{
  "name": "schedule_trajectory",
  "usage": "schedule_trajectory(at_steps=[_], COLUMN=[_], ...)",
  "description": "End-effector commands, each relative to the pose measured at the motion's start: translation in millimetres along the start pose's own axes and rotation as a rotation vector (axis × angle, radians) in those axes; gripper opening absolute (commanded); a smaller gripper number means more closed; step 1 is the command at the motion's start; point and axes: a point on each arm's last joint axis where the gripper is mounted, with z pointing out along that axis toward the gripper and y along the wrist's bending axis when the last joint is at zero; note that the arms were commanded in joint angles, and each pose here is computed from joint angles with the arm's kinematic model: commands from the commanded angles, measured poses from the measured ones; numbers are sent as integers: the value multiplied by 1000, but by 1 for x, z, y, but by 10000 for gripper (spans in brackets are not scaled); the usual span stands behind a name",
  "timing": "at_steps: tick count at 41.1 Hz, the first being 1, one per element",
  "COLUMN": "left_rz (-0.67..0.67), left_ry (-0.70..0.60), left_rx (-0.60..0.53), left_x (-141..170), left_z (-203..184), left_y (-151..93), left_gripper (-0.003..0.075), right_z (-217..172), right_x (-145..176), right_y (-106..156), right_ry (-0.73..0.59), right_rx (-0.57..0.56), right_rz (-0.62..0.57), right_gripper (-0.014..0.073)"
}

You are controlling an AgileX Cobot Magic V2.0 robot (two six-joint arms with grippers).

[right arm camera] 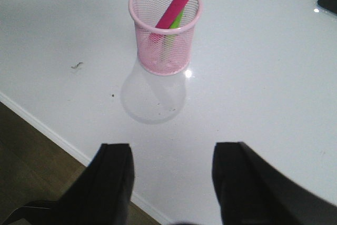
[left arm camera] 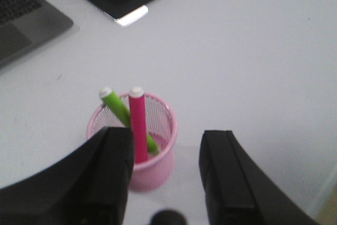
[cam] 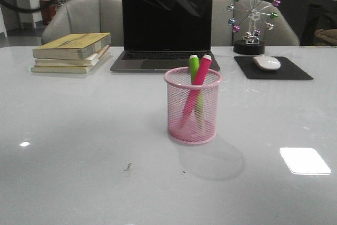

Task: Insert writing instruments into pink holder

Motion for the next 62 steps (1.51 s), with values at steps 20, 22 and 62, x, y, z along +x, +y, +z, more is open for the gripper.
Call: schedule_trajectory(at_steps=[20, 22, 62], left_rz=[22, 31, -36], left_ry=[-6, -8, 122], left_rx=[30, 23, -136], left_x=[37, 46, 99], left_z=[-160, -166, -187], left_y=[-9, -10, 1], left_gripper=[372, 372, 142], right_z=[-7, -7, -6], right_x=[-15, -15, -10], right_y=[-1, -1, -5], right_ry=[-102, -105, -48], right_rx=[6, 6, 47], right_rz=[4, 4, -66], right_gripper=[454, 454, 188])
